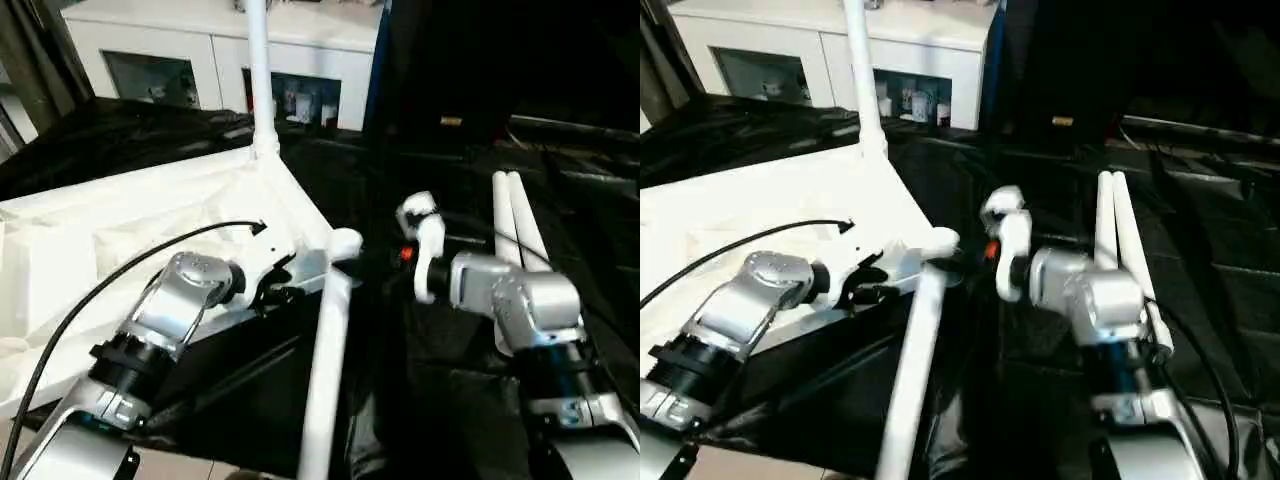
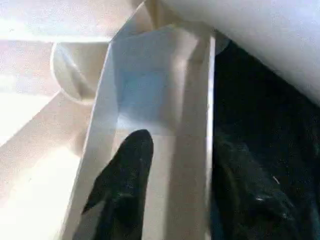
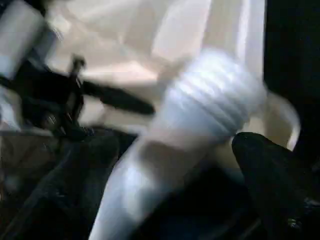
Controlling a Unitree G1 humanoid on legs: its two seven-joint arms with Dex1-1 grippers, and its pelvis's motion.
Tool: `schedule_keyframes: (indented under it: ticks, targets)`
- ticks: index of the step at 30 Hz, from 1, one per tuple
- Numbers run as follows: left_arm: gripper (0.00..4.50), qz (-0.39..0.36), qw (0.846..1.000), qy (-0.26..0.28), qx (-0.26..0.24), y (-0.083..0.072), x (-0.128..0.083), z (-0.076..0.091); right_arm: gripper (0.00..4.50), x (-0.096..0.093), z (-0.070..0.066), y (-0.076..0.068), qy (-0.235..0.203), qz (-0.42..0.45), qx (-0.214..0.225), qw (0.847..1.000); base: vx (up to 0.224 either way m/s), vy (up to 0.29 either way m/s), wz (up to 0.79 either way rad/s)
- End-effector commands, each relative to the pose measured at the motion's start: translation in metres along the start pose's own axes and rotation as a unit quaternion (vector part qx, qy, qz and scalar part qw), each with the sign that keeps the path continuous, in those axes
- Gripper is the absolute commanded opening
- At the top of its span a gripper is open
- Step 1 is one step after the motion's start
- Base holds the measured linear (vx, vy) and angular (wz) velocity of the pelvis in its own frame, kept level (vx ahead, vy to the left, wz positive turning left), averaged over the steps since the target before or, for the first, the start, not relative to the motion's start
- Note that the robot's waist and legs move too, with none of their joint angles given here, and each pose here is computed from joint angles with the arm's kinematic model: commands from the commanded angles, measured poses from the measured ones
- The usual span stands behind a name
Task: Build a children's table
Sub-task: Pick table leg
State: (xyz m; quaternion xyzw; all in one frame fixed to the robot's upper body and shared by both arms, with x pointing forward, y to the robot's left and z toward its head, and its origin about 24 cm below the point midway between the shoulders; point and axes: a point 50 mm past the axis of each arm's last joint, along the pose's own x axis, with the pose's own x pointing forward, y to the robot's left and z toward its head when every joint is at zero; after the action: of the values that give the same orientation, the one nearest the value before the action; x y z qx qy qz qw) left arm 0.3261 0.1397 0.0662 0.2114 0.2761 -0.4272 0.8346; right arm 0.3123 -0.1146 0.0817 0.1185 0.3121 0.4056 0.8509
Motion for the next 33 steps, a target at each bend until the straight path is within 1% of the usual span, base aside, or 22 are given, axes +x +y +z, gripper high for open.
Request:
schedule_keyframes:
  ticks: [1, 2, 3, 5, 7, 9, 11, 12, 15, 16, 17, 19, 21, 23, 24, 25, 28, 29, 30, 31, 32, 33]
  targets:
    - [2.34, 0.014, 1.000, 0.007, 0.000, 0.005, -0.003, -0.001, 4.37, 0.000, -0.001, 0.003, 0.013, -0.006, -0.004, 1.000, 0.000, 0.000, 0.00]
    - [2.34, 0.012, 1.000, 0.006, 0.000, 0.005, -0.003, 0.000, 4.37, 0.003, -0.008, 0.006, 0.028, 0.001, 0.013, 1.000, 0.000, 0.000, 0.00]
    - [2.38, 0.012, 1.000, 0.006, 0.001, 0.005, -0.004, 0.000, 4.37, 0.004, -0.010, 0.007, 0.034, 0.003, 0.019, 0.999, 0.000, 0.000, 0.00]
    - [2.70, 0.009, 1.000, 0.003, -0.001, 0.004, -0.004, 0.000, 4.37, 0.006, -0.015, 0.007, 0.042, 0.004, 0.033, 0.999, 0.000, 0.000, 0.00]
    - [2.82, 0.007, 1.000, 0.001, -0.002, 0.004, -0.004, 0.000, 4.37, 0.009, -0.018, 0.007, 0.049, 0.003, 0.042, 0.998, 0.000, 0.000, 0.00]
    - [2.93, 0.007, 1.000, 0.001, -0.002, 0.004, -0.004, 0.000, 4.37, 0.011, -0.020, 0.006, 0.053, -0.001, 0.041, 0.998, 0.000, 0.000, 0.00]
    - [3.25, 0.006, 1.000, 0.001, -0.001, 0.003, -0.004, 0.000, 4.37, 0.012, -0.021, 0.006, 0.053, -0.001, 0.048, 0.997, 0.000, 0.000, 0.00]
    - [3.28, 0.006, 1.000, 0.001, -0.001, 0.003, -0.004, 0.000, 4.21, 0.012, -0.021, 0.006, 0.053, -0.001, 0.048, 0.997, 0.000, 0.000, 0.00]
    - [3.38, 0.008, 1.000, -0.003, -0.003, 0.004, -0.005, 0.001, 4.01, 0.014, -0.022, 0.003, 0.045, -0.016, 0.069, 0.996, 0.000, 0.000, 0.00]
    - [3.56, 0.009, 1.000, -0.004, -0.004, 0.004, -0.005, 0.002, 3.93, 0.015, -0.023, 0.001, 0.042, -0.020, 0.075, 0.996, 0.000, 0.000, 0.00]
    - [3.66, 0.009, 1.000, -0.008, -0.007, 0.005, -0.007, 0.003, 3.83, 0.016, -0.025, -0.002, 0.030, -0.028, 0.099, 0.994, 0.000, 0.000, 0.00]
    - [3.77, 0.010, 1.000, -0.010, -0.009, 0.005, -0.008, 0.003, 3.61, 0.017, -0.028, -0.006, 0.018, -0.035, 0.124, 0.991, 0.000, 0.000, 0.00]
    - [4.07, 0.011, 1.000, -0.010, -0.009, 0.006, -0.008, 0.003, 3.41, 0.017, -0.030, -0.008, 0.010, -0.037, 0.143, 0.989, 0.000, 0.000, 0.00]
    - [4.17, 0.012, 1.000, -0.011, -0.011, 0.007, -0.008, 0.003, 3.23, 0.017, -0.031, -0.010, 0.003, -0.037, 0.159, 0.987, 0.000, 0.000, 0.00]
    - [4.17, 0.013, 1.000, -0.012, -0.013, 0.007, -0.009, 0.003, 3.23, 0.017, -0.031, -0.010, -0.003, -0.036, 0.171, 0.985, 0.000, 0.000, 0.00]
    - [4.38, 0.014, 1.000, -0.013, -0.013, 0.007, -0.009, 0.003, 3.08, 0.017, -0.031, -0.011, -0.006, -0.036, 0.176, 0.984, 0.000, 0.000, 0.00]
    - [4.50, 0.015, 1.000, -0.018, -0.019, 0.008, -0.011, 0.004, 2.86, 0.016, -0.030, -0.011, -0.014, -0.033, 0.189, 0.981, 0.000, 0.000, 0.00]
    - [4.50, 0.016, 0.999, -0.031, -0.032, 0.010, -0.013, 0.006, 2.72, 0.015, -0.028, -0.011, -0.023, -0.028, 0.200, 0.979, 0.000, 0.000, 0.00]
    - [4.50, 0.017, 0.998, -0.037, -0.038, 0.010, -0.014, 0.007, 2.72, 0.014, -0.027, -0.011, -0.027, -0.027, 0.206, 0.978, 0.000, 0.000, 0.00]
    - [4.50, 0.019, 0.997, -0.048, -0.049, 0.012, -0.017, 0.009, 2.63, 0.013, -0.025, -0.012, -0.033, -0.024, 0.211, 0.977, 0.000, 0.000, 0.00]
    - [4.50, 0.018, 0.995, -0.075, -0.071, 0.016, -0.022, 0.013, 2.56, 0.010, -0.018, -0.013, -0.051, -0.019, 0.217, 0.975, 0.000, 0.000, 0.00]
    - [4.50, 0.018, 0.994, -0.082, -0.076, 0.017, -0.024, 0.014, 2.49, 0.010, -0.016, -0.013, -0.056, -0.018, 0.218, 0.974, 0.000, 0.000, 0.00]
